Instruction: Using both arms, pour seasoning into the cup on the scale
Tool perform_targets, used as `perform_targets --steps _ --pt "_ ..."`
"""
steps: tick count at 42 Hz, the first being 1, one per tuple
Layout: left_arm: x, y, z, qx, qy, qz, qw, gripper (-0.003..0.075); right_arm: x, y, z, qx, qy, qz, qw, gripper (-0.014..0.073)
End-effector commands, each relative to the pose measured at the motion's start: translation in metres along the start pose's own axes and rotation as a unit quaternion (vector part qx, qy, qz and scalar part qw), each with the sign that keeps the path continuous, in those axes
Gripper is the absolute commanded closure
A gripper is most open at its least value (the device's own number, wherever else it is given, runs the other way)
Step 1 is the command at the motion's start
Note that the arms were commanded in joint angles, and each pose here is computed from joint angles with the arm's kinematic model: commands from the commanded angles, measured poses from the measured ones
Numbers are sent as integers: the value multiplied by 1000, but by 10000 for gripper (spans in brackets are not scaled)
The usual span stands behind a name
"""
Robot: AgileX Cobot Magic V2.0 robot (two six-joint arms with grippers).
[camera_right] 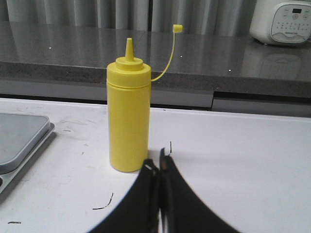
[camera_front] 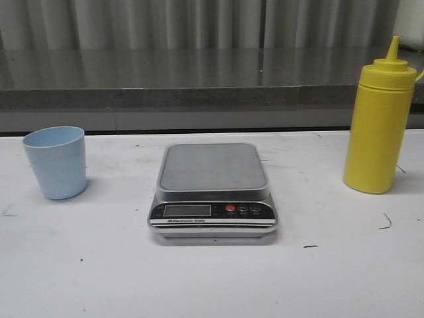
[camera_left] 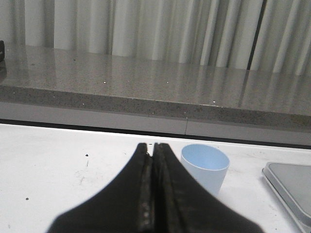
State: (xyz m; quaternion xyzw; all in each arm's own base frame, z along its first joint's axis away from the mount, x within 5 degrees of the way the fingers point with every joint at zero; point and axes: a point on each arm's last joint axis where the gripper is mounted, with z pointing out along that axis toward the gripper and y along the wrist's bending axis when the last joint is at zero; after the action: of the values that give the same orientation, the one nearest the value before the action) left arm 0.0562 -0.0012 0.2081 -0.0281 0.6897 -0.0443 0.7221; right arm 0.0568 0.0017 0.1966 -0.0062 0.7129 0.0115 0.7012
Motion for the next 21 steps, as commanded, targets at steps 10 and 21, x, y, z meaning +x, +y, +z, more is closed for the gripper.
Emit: perform_targets --steps 10,21 --pt "-6 0 -1 6 -61 -3 998 740 -17 -1 -3 8 -82 -4 997 713" --pt "-75 -7 -16 16 -147 -9 989 740 -75 1 -19 2 -114 -6 993 713"
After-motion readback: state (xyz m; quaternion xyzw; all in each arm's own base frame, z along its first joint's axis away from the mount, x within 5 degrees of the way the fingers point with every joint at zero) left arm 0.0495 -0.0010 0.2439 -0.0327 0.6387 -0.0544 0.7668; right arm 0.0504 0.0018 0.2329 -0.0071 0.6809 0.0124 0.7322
